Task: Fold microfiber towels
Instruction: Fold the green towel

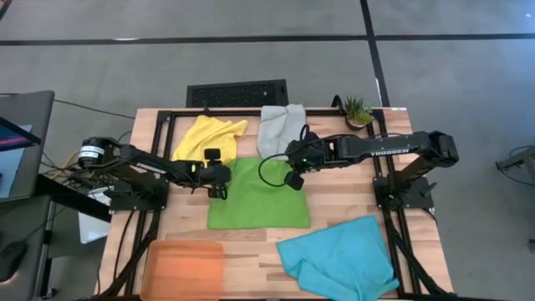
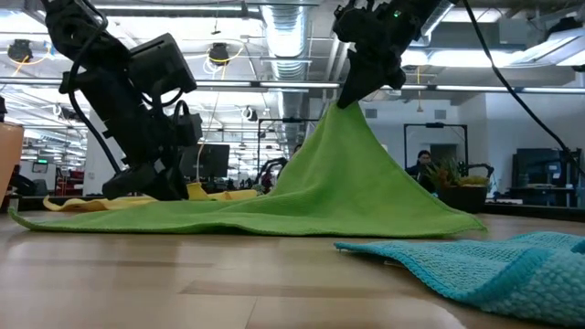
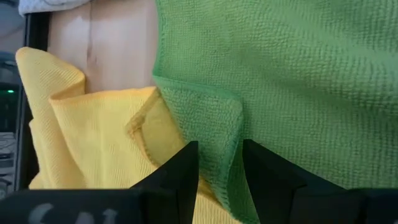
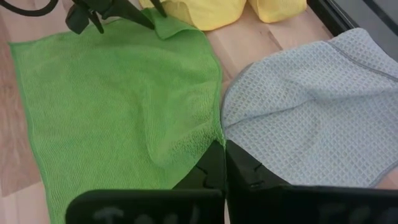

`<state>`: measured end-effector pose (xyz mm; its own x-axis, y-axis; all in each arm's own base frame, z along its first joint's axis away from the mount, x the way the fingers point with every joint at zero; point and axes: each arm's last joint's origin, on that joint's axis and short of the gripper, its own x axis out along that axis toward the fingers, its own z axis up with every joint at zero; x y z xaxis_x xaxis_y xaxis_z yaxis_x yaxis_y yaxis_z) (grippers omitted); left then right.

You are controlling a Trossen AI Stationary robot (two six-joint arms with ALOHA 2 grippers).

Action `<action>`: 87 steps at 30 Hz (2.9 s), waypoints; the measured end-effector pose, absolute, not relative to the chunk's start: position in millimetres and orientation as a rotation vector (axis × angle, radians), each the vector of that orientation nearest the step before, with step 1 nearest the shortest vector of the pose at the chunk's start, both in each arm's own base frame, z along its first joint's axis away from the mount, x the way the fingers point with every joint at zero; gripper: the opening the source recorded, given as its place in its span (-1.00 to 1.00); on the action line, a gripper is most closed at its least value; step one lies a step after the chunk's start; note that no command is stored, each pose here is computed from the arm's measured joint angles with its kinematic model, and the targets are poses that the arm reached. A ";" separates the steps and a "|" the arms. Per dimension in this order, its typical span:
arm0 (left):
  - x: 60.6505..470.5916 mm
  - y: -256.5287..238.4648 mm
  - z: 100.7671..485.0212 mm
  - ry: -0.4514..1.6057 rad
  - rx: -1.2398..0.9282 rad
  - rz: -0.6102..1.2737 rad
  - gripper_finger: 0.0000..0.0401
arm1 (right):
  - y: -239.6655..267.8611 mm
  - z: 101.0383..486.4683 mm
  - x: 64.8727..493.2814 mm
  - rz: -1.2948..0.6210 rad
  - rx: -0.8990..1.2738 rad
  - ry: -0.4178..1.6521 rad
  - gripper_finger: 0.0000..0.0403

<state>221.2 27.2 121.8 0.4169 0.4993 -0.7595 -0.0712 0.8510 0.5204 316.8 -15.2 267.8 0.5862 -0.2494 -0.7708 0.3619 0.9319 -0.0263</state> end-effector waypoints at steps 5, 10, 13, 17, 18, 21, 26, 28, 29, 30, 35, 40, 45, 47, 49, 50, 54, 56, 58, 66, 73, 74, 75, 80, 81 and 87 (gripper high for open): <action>220.6 29.6 122.4 1.093 0.465 0.417 -0.46 | -15.2 267.8 316.8 -0.358 0.139 0.875 -0.93; 220.3 32.6 122.0 1.097 0.441 0.406 -0.62 | -15.2 267.8 316.8 -0.358 0.139 0.875 -0.94; 220.3 33.4 121.6 1.097 0.419 0.380 -0.81 | -15.2 267.8 316.8 -0.357 0.138 0.875 -0.95; 220.4 32.9 121.3 1.093 0.399 0.370 -0.97 | -15.2 267.8 316.8 -0.357 0.138 0.875 -0.94; 220.4 32.9 121.3 1.090 0.389 0.376 -0.98 | -15.2 267.8 316.8 -0.357 0.138 0.875 -0.94; 221.9 31.2 122.9 1.078 0.350 0.393 -0.99 | -15.2 267.8 316.8 -0.357 0.138 0.875 -0.94; 230.9 25.4 134.6 1.070 0.329 0.381 -1.00 | -15.2 268.2 314.9 -0.362 0.134 0.886 -0.96; 234.8 22.8 140.5 1.076 0.303 0.370 -1.00 | -15.8 268.7 313.1 -0.388 0.119 0.893 -0.96; 236.7 21.5 143.6 1.078 0.289 0.370 -1.00 | -15.7 268.1 312.1 -0.397 0.111 0.903 -0.96; 238.2 20.0 146.6 1.084 0.276 0.372 -1.00 | -15.5 267.3 310.8 -0.406 0.103 0.918 -0.95; 247.0 11.2 162.6 1.085 0.255 0.366 -1.00 | -11.2 264.9 307.4 -0.400 0.086 0.963 -0.95; 254.7 -0.5 178.6 1.072 0.241 0.352 -1.00 | 0.7 262.5 303.5 -0.369 0.057 1.011 -0.95; 256.0 -17.4 191.0 1.090 0.254 0.337 -1.00 | 17.4 261.5 300.8 -0.341 0.008 1.030 -0.95; 254.2 -24.3 194.3 1.110 0.259 0.333 -1.00 | 23.7 260.9 298.9 -0.323 -0.008 1.045 -0.95; 251.2 -31.7 195.8 1.132 0.255 0.327 -1.00 | 29.8 259.8 296.5 -0.306 -0.025 1.066 -0.95; 249.6 -35.7 196.0 1.140 0.254 0.322 -1.00 | 33.1 259.5 295.4 -0.297 -0.032 1.074 -0.95; 243.8 -53.2 195.5 1.153 0.275 0.273 -1.00 | 46.4 258.4 291.2 -0.261 -0.060 1.097 -0.95; 241.3 -61.8 195.4 1.149 0.283 0.250 -1.00 | 53.1 258.0 289.3 -0.240 -0.074 1.104 -0.95; 239.1 -69.9 195.4 1.142 0.290 0.227 -1.00 | 59.4 257.4 286.3 -0.221 -0.093 1.120 -0.95; 231.0 -89.9 195.8 1.127 0.312 0.177 -1.00 | 81.2 256.0 277.2 -0.153 -0.151 1.152 -0.95; 228.8 -87.2 206.1 1.043 0.286 0.262 -1.00 | 80.9 256.2 276.8 -0.201 -0.167 1.137 -0.95; 228.0 -86.7 208.0 1.036 0.283 0.262 -1.00 | 79.3 256.3 277.3 -0.207 -0.164 1.137 -0.95; 227.6 -86.4 208.9 1.033 0.282 0.261 -1.00 | 77.8 256.2 277.7 -0.213 -0.161 1.137 -0.95; 230.5 -82.5 206.5 1.047 0.255 0.278 -1.00 | 69.2 256.4 280.3 -0.240 -0.143 1.136 -0.95; 231.3 -81.6 204.6 1.058 0.251 0.283 -1.00 | 67.7 256.4 280.7 -0.245 -0.140 1.137 -0.95; 236.7 -77.4 195.0 1.101 0.249 0.312 -1.00 | 63.4 256.4 281.7 -0.258 -0.132 1.138 -0.95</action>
